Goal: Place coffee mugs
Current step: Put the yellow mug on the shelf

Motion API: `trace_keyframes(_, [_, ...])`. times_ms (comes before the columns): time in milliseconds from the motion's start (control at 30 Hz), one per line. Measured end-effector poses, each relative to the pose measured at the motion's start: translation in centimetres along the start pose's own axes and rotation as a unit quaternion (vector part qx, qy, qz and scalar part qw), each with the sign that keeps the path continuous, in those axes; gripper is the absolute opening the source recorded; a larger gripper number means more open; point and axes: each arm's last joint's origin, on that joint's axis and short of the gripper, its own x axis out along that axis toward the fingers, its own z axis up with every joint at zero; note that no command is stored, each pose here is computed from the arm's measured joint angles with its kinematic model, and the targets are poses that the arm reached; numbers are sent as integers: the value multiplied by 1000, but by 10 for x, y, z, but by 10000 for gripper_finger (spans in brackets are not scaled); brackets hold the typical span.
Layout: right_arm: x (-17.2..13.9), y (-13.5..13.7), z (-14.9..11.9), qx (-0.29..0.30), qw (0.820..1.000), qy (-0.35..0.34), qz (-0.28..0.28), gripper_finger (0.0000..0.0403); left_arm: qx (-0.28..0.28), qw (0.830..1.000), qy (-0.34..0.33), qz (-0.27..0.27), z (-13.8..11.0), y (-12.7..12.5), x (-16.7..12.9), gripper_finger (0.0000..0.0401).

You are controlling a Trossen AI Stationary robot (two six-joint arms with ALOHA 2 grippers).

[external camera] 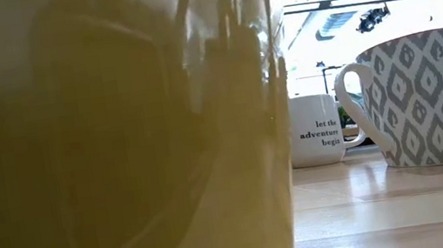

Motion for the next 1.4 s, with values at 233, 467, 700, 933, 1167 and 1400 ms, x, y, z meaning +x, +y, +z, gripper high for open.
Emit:
trace_keyframes(233, [47, 11, 25, -53, 993, 105, 12, 103, 4, 1000, -2, -1, -2, 0, 9, 113])
trace_keyframes(467, [89, 30, 51, -69, 982, 167, 49, 103, 3, 1000, 0, 0, -3, 0, 12, 113])
trace_keyframes(700, [130, 52, 61, -79, 965, 233, 91, 103, 0, 1000, -7, -4, -2, -1, 12, 113])
trace_keyframes(933, [163, 81, 63, -83, 951, 262, 139, 103, 0, 1000, -8, -4, -2, -1, 12, 113])
trace_keyframes(1167, [185, 111, 58, -87, 938, 287, 173, 103, -1, 1000, -7, -4, -2, -1, 12, 113])
trace_keyframes(1400, [191, 128, 59, -73, 931, 307, 183, 103, -1, 1000, -7, -4, -2, -1, 12, 113])
